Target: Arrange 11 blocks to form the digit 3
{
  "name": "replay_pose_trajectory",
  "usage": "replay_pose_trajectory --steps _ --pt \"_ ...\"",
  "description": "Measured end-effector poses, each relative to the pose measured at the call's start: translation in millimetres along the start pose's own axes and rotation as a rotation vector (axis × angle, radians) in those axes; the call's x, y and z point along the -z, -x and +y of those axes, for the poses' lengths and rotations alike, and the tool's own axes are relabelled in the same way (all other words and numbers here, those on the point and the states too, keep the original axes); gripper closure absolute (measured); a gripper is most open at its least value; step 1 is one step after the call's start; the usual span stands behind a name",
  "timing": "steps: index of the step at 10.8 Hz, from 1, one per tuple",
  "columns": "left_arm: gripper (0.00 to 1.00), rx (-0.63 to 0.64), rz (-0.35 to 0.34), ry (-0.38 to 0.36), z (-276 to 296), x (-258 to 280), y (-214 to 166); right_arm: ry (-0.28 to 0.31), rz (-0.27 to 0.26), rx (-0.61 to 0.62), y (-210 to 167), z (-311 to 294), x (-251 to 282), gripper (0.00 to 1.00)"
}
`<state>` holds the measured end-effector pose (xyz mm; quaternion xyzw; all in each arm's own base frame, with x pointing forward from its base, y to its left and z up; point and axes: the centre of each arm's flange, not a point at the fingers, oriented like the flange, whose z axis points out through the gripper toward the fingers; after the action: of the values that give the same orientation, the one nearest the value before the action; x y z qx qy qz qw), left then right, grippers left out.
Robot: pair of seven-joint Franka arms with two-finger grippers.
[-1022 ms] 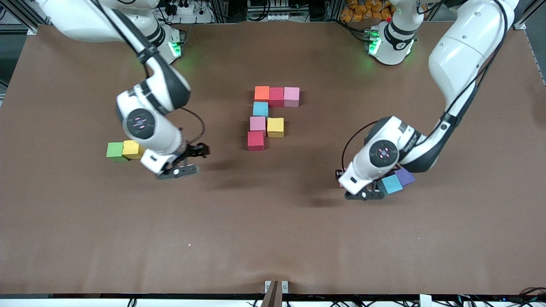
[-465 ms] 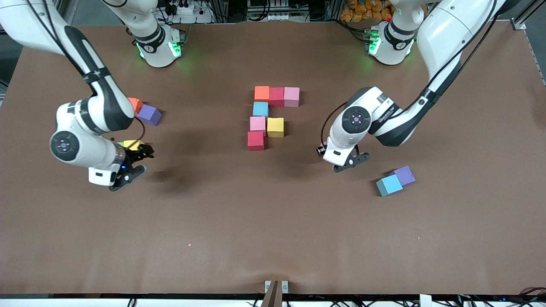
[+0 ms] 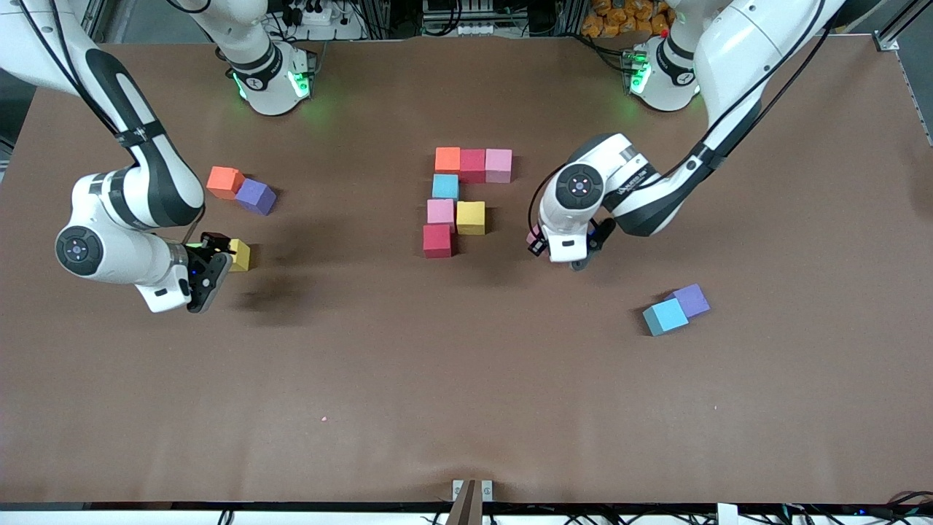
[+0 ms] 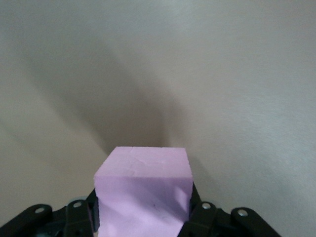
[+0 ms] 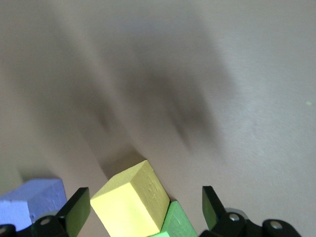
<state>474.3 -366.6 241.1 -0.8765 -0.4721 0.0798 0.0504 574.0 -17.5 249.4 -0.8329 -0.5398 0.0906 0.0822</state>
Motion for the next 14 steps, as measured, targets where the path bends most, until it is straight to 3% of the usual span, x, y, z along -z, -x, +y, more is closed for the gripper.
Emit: replay_pose_trajectory --steps 2,5,7,9,14 --pt "0.37 0.197 -0.001 -0.005 -3 -2 15 0.015 0.017 0.113 -5 -11 -21 0.00" --pt "0.37 0.360 -0.033 0.038 -1 -5 41 0.033 0.031 0.272 2 -15 -35 0.00" --pt "0.37 0.406 -0.041 0.076 1 -13 60 0.036 0.032 0.357 12 -11 -34 0.00" --pt "0.37 0.452 0.019 0.118 -1 -28 79 0.008 0.021 0.406 17 -13 -35 0.00" --pt "0.37 0.546 0.027 0.128 -1 -38 82 -0.026 0.008 0.458 30 -15 -36 0.00"
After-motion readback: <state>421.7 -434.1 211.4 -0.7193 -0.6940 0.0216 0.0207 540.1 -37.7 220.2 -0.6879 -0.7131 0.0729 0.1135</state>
